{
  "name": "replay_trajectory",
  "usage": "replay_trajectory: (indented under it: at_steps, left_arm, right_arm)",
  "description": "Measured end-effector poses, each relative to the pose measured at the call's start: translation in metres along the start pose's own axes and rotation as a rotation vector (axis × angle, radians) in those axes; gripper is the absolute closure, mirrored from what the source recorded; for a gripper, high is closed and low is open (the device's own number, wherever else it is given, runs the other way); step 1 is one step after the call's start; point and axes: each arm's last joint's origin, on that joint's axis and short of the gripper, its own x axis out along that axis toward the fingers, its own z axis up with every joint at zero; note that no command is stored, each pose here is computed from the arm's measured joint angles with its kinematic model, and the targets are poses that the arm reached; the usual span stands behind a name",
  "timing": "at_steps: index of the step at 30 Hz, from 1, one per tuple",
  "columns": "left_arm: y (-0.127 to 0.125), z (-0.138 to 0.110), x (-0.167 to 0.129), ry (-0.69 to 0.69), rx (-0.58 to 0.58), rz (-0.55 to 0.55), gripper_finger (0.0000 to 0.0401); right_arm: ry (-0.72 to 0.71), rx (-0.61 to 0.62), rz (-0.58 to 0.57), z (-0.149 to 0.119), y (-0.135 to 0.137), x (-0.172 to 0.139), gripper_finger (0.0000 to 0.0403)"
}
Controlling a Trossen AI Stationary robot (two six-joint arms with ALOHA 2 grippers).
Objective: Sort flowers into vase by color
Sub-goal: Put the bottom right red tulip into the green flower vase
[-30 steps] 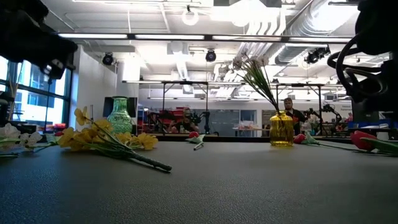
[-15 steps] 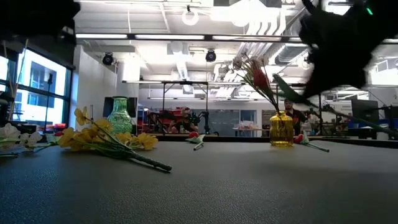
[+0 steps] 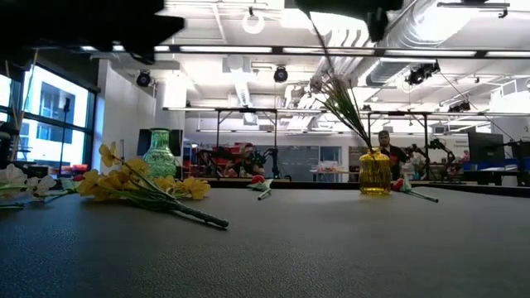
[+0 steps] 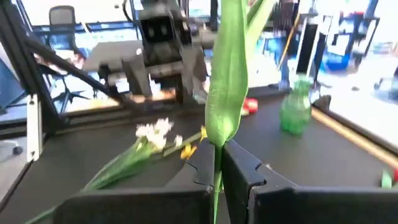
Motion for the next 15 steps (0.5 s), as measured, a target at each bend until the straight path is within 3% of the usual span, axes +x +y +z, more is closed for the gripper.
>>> replay_trajectory:
  at_steps: [6, 10, 15]
  left_arm:
    - [0.018, -0.016, 0.03, -0.067, -0.031, 0.034, 0.0203]
    - [0.031, -0.023, 0.052, -0.101, -0.063, 0.031, 0.0203]
    - [0.049, -0.03, 0.083, -0.095, -0.108, -0.065, 0.0192]
  right_arm:
    - [-0.127, -0.077, 0.13, 0.0, -0.003, 0.022, 0.0403]
    - [-0.177, -0.099, 0.117, 0.001, -0.009, 0.03, 0.0403]
    - [-0.176, -0.11, 0.082, 0.003, -0.023, 0.038, 0.0403]
